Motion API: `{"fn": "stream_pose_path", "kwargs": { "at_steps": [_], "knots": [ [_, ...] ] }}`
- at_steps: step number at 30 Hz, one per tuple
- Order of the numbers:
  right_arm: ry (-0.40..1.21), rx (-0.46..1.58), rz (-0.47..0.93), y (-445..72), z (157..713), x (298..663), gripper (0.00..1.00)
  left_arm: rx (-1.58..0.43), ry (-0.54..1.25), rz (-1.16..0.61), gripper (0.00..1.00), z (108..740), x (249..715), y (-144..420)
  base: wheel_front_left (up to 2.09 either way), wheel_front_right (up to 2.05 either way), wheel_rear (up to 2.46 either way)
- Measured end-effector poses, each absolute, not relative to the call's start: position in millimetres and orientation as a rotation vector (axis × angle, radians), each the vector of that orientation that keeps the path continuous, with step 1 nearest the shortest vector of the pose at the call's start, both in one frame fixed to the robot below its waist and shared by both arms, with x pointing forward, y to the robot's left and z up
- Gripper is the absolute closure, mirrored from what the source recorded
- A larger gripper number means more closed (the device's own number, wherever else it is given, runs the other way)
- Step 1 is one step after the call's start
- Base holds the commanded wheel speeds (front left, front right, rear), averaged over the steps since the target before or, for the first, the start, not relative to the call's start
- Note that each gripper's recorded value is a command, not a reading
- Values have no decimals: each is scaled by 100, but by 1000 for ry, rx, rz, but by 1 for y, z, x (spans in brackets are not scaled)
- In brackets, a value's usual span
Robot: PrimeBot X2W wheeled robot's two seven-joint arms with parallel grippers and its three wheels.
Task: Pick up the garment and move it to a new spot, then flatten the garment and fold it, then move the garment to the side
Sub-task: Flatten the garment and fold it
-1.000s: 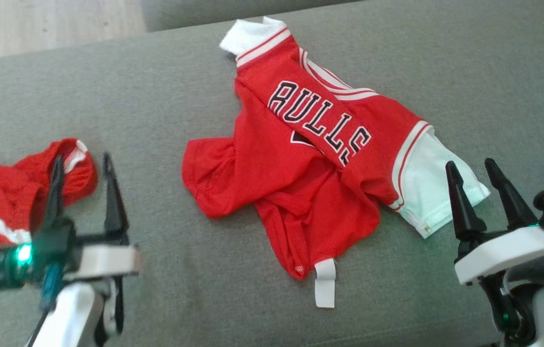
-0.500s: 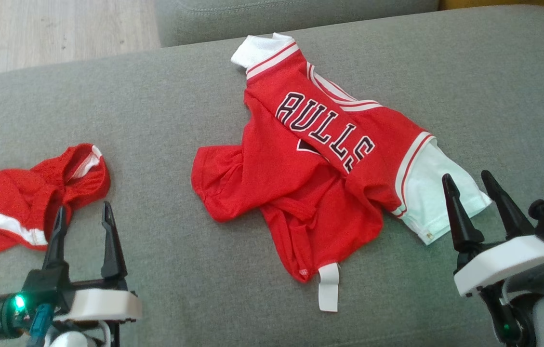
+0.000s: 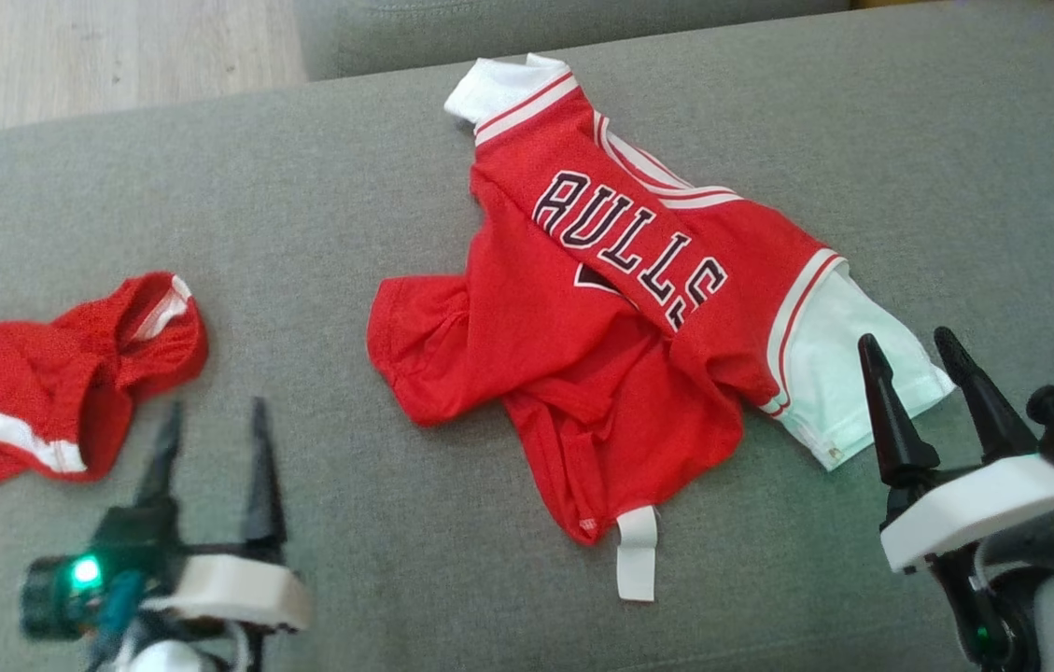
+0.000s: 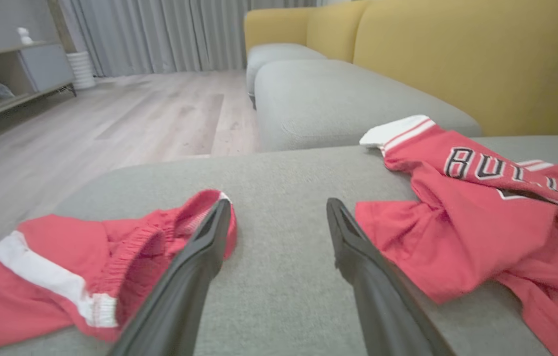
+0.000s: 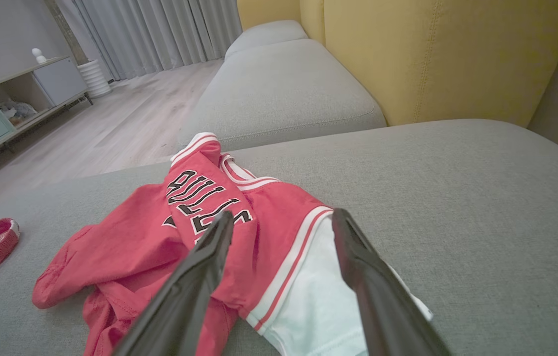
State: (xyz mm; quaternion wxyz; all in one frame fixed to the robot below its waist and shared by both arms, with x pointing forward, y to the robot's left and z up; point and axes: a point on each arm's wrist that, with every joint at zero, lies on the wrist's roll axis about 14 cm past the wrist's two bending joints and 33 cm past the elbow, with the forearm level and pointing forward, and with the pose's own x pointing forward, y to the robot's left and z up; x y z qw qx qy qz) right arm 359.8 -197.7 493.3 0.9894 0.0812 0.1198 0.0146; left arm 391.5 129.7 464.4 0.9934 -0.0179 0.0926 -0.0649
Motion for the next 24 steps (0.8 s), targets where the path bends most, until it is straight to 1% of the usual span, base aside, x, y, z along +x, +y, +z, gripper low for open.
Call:
{"fn": "stream_pose_path", "kwargs": {
  "at_steps": [3, 8, 11, 19, 24],
  "knots": [
    [252, 164, 28, -198, 490, 361, 0, -51, 235, -242, 0, 457, 393, 98, 0, 0, 0],
    [281, 172, 27, -197, 480, 362, 0, -69, 328, -481, 0, 442, 396, 24, 0, 0, 0],
    [304, 179, 18, -199, 473, 361, 0, -60, 397, -573, 0, 424, 392, -6, 0, 0, 0],
    [327, 193, -11, -207, 463, 363, 0, -62, 568, -659, 0, 380, 388, -43, 0, 0, 0],
    [356, 204, -30, -211, 453, 360, 0, -72, 621, -688, 0, 371, 394, -57, 0, 0, 0]
  ]
}}
